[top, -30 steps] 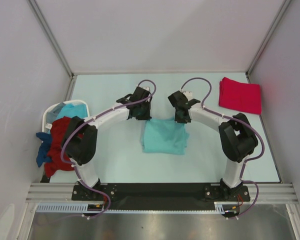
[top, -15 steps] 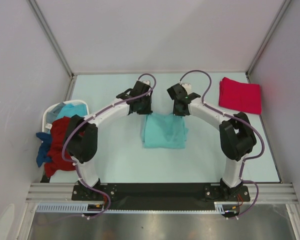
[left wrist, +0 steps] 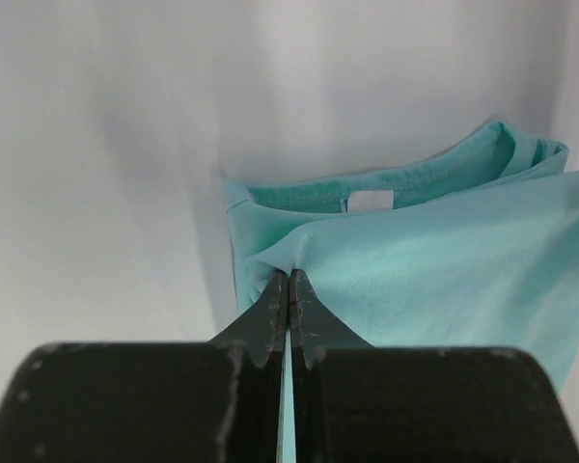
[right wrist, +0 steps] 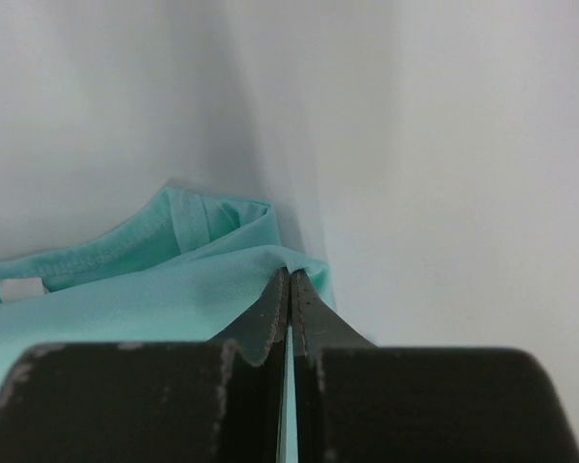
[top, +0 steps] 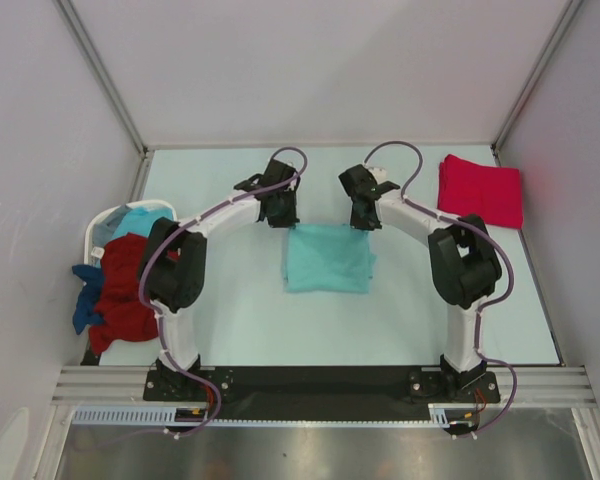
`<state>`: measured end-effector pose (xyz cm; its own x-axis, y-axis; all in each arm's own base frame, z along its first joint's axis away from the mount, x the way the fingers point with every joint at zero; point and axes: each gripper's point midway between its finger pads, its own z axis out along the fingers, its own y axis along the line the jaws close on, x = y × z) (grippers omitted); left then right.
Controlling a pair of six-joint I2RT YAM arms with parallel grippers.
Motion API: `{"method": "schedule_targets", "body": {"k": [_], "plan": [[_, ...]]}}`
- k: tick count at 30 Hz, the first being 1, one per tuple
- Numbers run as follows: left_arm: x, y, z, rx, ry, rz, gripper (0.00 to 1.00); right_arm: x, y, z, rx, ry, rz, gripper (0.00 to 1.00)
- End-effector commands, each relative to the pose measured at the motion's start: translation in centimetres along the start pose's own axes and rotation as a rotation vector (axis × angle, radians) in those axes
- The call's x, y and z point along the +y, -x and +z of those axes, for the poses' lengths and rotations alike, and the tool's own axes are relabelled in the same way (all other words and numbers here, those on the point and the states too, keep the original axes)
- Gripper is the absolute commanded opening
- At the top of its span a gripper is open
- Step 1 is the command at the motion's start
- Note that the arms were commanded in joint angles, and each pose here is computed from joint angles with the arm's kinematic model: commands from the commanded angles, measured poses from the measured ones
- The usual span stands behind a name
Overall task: Fold and stack the t-shirts
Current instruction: Smooth out wrinkles on the folded tshirt
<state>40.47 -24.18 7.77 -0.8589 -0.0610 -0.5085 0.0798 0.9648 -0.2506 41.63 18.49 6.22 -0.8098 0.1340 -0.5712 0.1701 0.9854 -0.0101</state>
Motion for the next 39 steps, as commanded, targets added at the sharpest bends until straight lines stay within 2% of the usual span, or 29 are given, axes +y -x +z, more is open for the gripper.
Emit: {"method": "schedule_targets", "body": {"k": [1, 8, 18, 19, 21, 22, 23, 24, 25, 28, 33, 39], "plan": [[-0.8, 3.0, -0.8, -0.06, -0.031, -0.004, 0.0, 0.7, 2.7, -0.5, -0.057, 0.018, 0.01, 0.0], [-1.1, 4.5, -0.6, -0.077, -0.035, -0.012, 0.0, 0.7, 3.1, 0.4, -0.053, 0.014, 0.013, 0.0], [-0.4, 3.2, 2.7, -0.001, -0.025, -0.024, 0.02, 0.3, 1.0, 3.7, 0.019, -0.011, 0.017, 0.0], [-0.4, 2.9, 3.0, 0.006, -0.022, -0.024, 0.09, 0.2, 0.9, 3.8, 0.023, -0.013, 0.015, 0.06], [0.1, 2.9, 3.0, 0.008, 0.001, -0.033, 0.17, 0.1, 0.9, 3.9, 0.024, -0.018, 0.018, 0.15], [0.0, 2.9, 2.9, 0.009, 0.0, -0.038, 0.23, 0.1, 1.0, 3.7, 0.022, -0.015, 0.02, 0.24], [-0.1, 3.1, 2.6, 0.001, -0.003, -0.036, 0.31, 0.2, 1.2, 3.6, 0.018, -0.014, 0.018, 0.28], [0.5, 3.6, 2.2, -0.025, 0.034, -0.038, 0.38, 0.0, 1.4, 3.5, 0.011, -0.018, 0.021, 0.32], [0.5, 3.9, 1.7, -0.039, 0.041, -0.04, 0.48, 0.0, 1.8, 2.9, 0.0, -0.017, 0.023, 0.42], [0.6, 6.1, -0.7, -0.119, 0.056, -0.039, 0.65, -0.2, 2.9, 1.8, -0.027, -0.02, 0.022, 0.52], [-0.7, 8.7, -5.0, -0.204, 0.011, -0.041, 0.68, -0.1, 5.7, -1.7, -0.105, -0.006, 0.029, 0.59], [-1.5, 7.1, -6.4, -0.193, -0.039, -0.047, 0.67, 1.7, 5.3, -4.4, -0.129, 0.036, 0.001, 0.57]]}}
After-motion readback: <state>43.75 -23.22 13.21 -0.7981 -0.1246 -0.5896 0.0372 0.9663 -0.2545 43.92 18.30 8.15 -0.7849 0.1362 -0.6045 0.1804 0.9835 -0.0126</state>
